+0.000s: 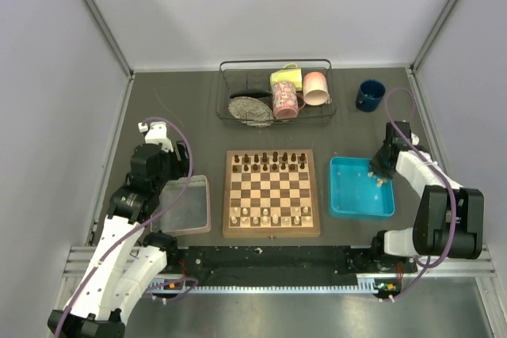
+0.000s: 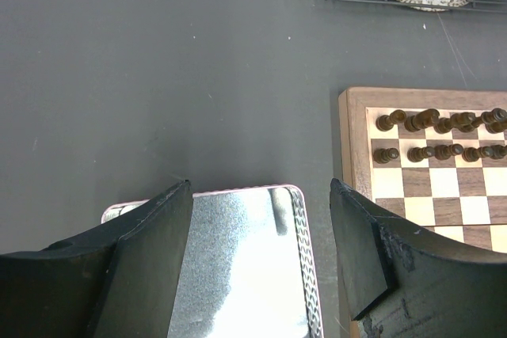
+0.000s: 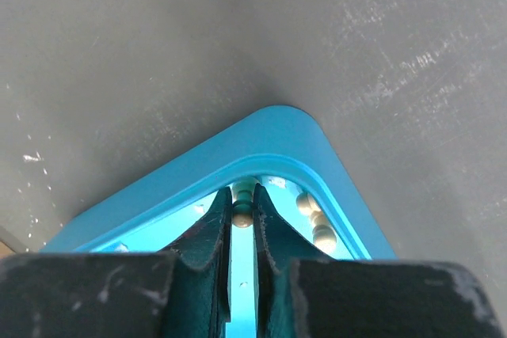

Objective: Set up the chess pieces on the board

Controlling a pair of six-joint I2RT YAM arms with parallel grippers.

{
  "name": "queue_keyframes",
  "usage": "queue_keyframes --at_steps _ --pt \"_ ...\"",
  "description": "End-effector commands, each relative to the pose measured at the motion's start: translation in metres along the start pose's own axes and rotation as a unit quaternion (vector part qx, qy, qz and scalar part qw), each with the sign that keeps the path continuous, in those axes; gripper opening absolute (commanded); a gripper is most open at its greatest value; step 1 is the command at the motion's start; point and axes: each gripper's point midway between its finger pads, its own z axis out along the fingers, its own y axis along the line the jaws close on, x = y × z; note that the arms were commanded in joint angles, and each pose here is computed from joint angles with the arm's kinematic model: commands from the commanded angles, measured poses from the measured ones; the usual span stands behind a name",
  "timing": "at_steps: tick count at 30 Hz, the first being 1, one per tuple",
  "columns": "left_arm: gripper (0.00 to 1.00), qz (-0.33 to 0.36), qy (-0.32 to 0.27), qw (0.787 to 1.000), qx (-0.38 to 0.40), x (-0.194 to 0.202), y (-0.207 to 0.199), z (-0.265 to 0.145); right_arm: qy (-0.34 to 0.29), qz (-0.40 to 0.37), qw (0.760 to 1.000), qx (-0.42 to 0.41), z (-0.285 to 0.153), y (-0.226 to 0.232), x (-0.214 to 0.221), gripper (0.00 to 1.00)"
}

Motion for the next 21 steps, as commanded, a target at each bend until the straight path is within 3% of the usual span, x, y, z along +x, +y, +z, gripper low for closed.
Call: queue_keyframes --at_steps 1,8,13,21 --pt "0.74 0.004 -0.017 1.0 0.008 -0.007 -0.003 0.002 -0.015 -0.001 1.0 -0.015 -0.022 0.002 -0.011 0.02" --pt "0.74 0.004 -0.017 1.0 0.011 -0.007 -0.005 0.003 -0.081 -0.038 0.994 -0.066 -0.105 0.024 -0.022 0.0" --pt "0.74 0.004 -0.015 1.0 0.014 -0.006 -0.006 0.003 -0.08 -0.111 0.981 -0.141 -0.156 0.095 0.007 0.01" --pt "0.75 0.005 -0.013 1.0 0.015 -0.005 -0.006 0.004 -0.009 -0.287 0.933 -0.216 -0.198 0.212 0.147 0.01"
